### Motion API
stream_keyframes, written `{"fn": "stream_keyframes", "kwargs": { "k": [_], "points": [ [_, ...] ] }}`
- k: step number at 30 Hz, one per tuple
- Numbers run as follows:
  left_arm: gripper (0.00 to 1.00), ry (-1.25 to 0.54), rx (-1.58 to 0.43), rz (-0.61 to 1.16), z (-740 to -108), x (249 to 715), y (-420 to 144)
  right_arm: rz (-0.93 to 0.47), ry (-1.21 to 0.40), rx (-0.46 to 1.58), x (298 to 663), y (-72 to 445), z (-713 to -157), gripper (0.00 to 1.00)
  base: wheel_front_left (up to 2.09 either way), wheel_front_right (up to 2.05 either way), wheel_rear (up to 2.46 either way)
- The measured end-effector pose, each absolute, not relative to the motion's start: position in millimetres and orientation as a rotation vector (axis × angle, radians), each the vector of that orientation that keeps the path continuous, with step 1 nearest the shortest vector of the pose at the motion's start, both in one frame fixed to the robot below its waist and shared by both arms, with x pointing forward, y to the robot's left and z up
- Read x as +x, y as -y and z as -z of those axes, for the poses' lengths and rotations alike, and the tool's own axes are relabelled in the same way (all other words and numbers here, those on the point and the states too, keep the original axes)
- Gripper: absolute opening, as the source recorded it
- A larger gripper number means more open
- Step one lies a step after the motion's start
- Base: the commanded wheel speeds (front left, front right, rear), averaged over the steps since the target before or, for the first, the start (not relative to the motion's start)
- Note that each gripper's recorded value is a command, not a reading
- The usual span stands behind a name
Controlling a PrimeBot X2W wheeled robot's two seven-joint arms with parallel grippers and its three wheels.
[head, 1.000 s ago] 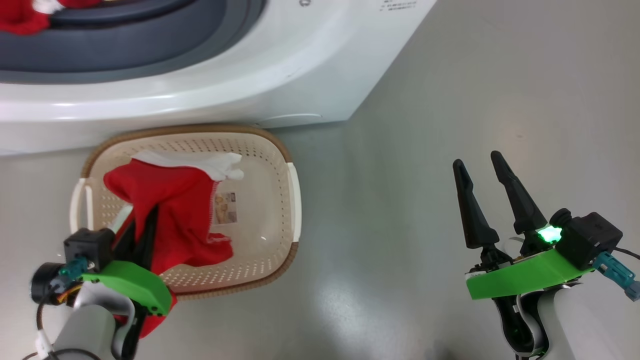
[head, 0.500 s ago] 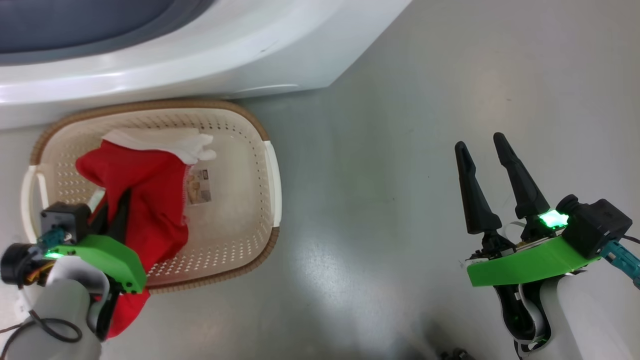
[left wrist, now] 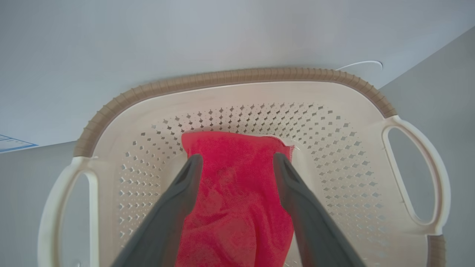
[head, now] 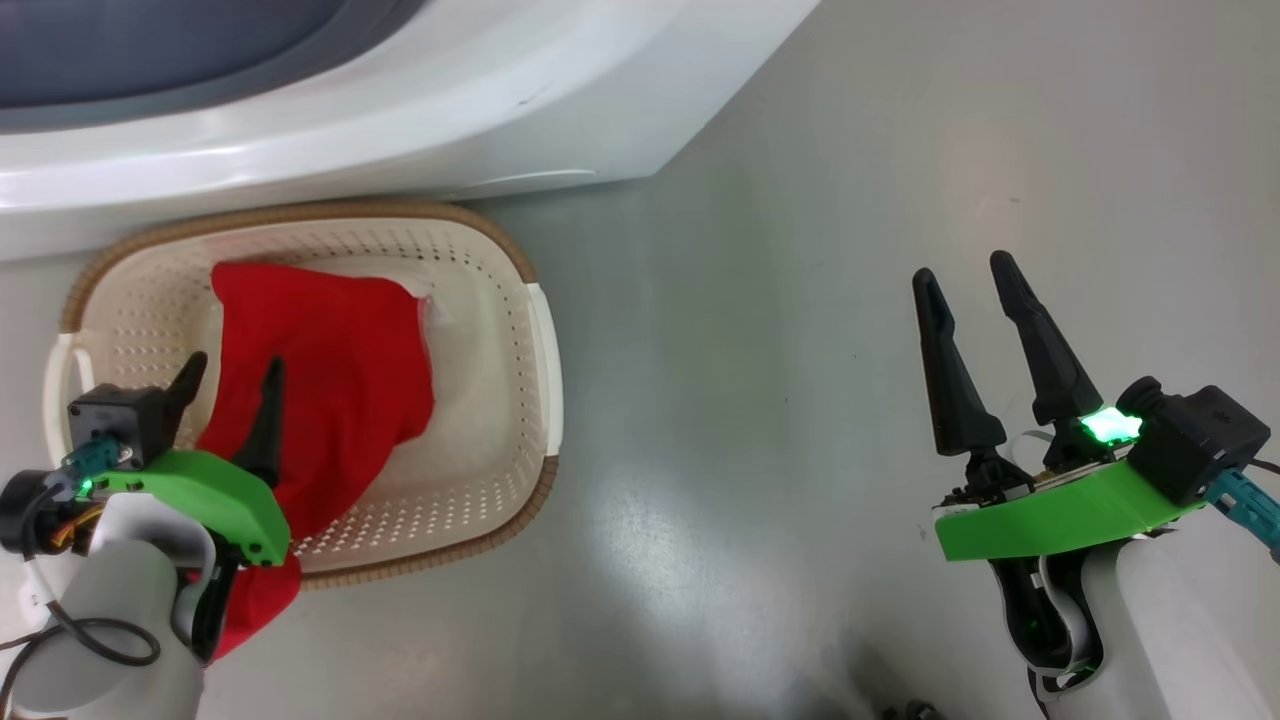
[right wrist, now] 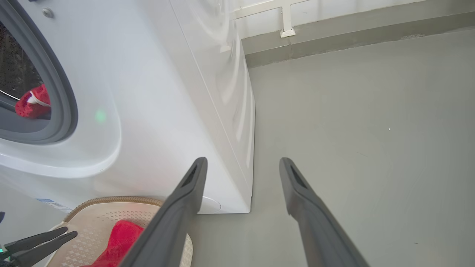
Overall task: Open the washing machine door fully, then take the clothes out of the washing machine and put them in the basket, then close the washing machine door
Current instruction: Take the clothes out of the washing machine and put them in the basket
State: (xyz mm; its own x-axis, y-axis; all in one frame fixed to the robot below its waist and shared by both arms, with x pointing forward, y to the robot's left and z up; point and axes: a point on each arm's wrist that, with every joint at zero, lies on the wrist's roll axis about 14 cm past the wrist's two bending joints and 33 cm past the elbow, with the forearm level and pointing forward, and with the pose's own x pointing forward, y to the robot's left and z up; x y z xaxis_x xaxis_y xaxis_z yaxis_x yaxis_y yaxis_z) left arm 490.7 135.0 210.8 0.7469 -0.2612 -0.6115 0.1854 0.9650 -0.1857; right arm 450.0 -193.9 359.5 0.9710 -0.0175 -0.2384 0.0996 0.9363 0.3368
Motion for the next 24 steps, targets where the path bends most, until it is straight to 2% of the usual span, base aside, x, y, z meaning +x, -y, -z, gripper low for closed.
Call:
{"fn": "stream_keyframes", "kwargs": {
  "k": [17,24],
  "points": [
    [1.0,-0.508,-0.182,0.186,-284,498,-142,0.025,-0.153,0.346,452,187,-397,1.0,0.0,0.0,0.0],
    [1.0,-0.414,-0.189,0.161,-324,488,-150,0.018,-0.149,0.344,433,184,-409,1.0,0.0,0.0,0.0]
  ]
}}
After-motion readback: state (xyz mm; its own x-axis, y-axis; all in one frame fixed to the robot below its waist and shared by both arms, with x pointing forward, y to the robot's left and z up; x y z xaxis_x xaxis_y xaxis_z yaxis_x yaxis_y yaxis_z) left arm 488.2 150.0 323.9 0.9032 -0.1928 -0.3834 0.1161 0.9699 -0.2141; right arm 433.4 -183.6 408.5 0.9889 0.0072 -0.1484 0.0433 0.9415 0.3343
